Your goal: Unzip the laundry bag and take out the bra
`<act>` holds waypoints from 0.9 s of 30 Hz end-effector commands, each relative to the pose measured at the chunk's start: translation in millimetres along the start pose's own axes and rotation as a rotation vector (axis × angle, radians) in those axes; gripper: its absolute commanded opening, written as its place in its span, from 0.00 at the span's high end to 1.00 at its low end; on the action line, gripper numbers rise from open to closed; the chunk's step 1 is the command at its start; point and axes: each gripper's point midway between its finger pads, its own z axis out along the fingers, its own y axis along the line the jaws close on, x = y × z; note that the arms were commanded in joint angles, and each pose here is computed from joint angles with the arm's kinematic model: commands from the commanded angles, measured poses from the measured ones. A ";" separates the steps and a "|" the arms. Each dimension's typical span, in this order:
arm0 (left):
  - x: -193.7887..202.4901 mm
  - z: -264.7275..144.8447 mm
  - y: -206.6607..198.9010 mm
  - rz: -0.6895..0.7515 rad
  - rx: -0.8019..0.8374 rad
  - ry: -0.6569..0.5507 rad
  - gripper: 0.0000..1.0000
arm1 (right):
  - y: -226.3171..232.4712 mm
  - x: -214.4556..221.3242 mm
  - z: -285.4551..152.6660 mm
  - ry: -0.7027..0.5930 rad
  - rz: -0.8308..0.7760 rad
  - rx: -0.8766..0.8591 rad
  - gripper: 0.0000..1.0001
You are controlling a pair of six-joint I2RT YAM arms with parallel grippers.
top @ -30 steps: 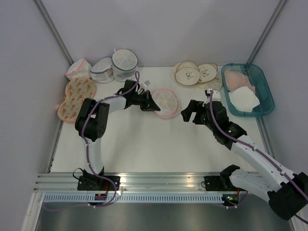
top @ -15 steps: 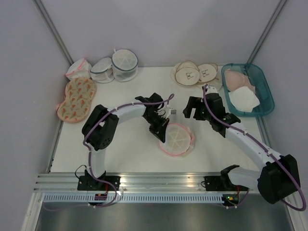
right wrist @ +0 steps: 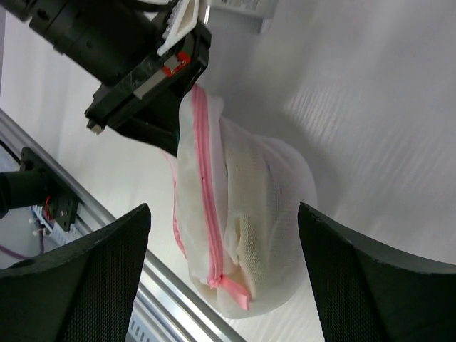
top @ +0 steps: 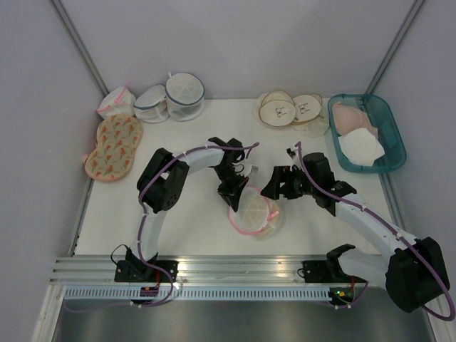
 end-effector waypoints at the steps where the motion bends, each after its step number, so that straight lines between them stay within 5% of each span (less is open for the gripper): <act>1: -6.4 3.7 35.3 0.052 -0.157 0.026 0.98 | 18.4 15.6 -1.6 0.032 -0.004 -0.107 0.12; 5: -15.8 -0.2 33.4 0.051 -0.163 0.010 0.98 | 15.1 37.5 8.9 0.078 0.027 -0.107 0.19; 8: -23.1 -5.3 32.2 0.048 -0.178 -0.013 0.98 | 21.2 49.4 19.4 0.111 0.026 -0.123 0.34; 9: -25.2 -6.8 31.1 0.051 -0.179 -0.020 0.98 | 21.1 51.1 21.9 0.117 0.026 -0.117 0.52; 11: -30.8 -14.3 31.8 0.044 -0.214 -0.046 0.97 | 21.5 53.3 27.0 0.132 0.021 -0.112 0.69; 12: -33.3 -17.4 33.2 0.043 -0.232 -0.058 0.92 | 19.8 52.6 28.3 0.131 0.020 -0.100 0.87; 14: -41.0 -30.2 38.7 0.023 -0.307 -0.103 0.82 | 18.7 49.9 28.2 0.128 0.018 -0.086 0.99; 18: -62.5 -83.5 66.5 -0.108 -0.564 -0.300 0.61 | 14.3 41.0 25.1 0.093 0.024 -0.037 1.00; 21: -72.9 -158.8 73.5 -0.293 -0.682 -0.595 0.53 | 4.6 37.1 23.4 0.060 0.066 0.032 1.00; 23: -71.0 -205.5 54.1 -0.362 -0.613 -0.827 0.48 | -4.3 37.9 22.5 0.028 0.130 0.084 1.00; 27: -55.4 -233.2 10.0 -0.403 -0.406 -1.066 0.45 | -12.6 49.0 27.3 -0.022 0.326 0.103 0.99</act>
